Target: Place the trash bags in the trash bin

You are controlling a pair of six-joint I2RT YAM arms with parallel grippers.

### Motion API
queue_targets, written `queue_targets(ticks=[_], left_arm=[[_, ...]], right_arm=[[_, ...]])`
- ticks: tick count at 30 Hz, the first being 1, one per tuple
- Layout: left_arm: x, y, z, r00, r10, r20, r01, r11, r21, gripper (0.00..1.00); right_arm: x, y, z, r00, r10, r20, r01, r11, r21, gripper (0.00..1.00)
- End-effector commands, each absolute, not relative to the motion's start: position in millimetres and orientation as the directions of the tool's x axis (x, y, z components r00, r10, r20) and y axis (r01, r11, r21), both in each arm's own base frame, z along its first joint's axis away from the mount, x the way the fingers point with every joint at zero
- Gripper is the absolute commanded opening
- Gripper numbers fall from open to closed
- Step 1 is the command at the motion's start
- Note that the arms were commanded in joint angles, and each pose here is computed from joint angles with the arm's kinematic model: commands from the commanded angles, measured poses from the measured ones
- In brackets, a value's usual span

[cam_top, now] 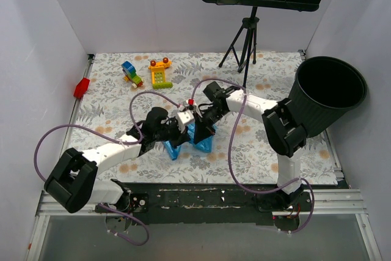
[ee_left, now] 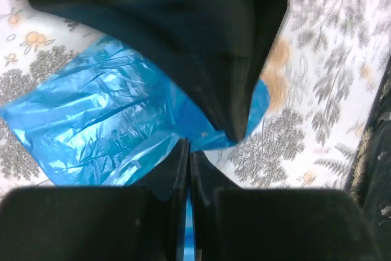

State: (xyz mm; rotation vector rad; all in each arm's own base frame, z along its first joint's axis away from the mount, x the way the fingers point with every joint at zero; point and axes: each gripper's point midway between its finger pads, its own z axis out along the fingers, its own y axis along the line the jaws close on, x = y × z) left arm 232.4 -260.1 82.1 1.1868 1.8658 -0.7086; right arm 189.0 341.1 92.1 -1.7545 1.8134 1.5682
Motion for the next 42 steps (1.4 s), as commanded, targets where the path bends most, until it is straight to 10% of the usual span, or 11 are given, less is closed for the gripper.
queue_targets(ticks=[1, 18, 22, 25, 42], left_arm=[[292.5, -204.7, 84.7, -0.532, 0.25, -0.809, 0.659, 0.722, -0.21, 0.0], [273.9, -198.1, 59.4, -0.713, 0.174, -0.679, 0.582, 0.688, -0.434, 0.0], [264.0, -202.8, 61.3, -0.739, 0.196, -0.645, 0.589, 0.652, -0.477, 0.0], [256.2, -204.8, 64.0, -0.772, 0.183, -0.609, 0.564, 0.638, -0.524, 0.0], [243.9, -203.1, 77.9, -0.869, 0.08, -0.489, 0.443, 0.566, -0.695, 0.0]], right_arm=[[158.9, 341.9, 119.0, -0.181, -0.587, -0.789, -0.827, -0.344, 0.445, 0.01], [175.7, 323.2, 116.3, 0.098, -0.624, -0.775, -0.935, -0.325, 0.143, 0.02], [213.0, 349.5, 145.9, 0.098, -0.513, -0.853, -0.99, -0.14, -0.029, 0.68], [217.8, 362.8, 142.6, 0.184, -0.479, -0.858, -0.983, -0.096, -0.157, 0.85], [248.9, 406.4, 112.8, 0.176, -0.567, -0.805, -0.962, 0.075, -0.263, 0.84]])
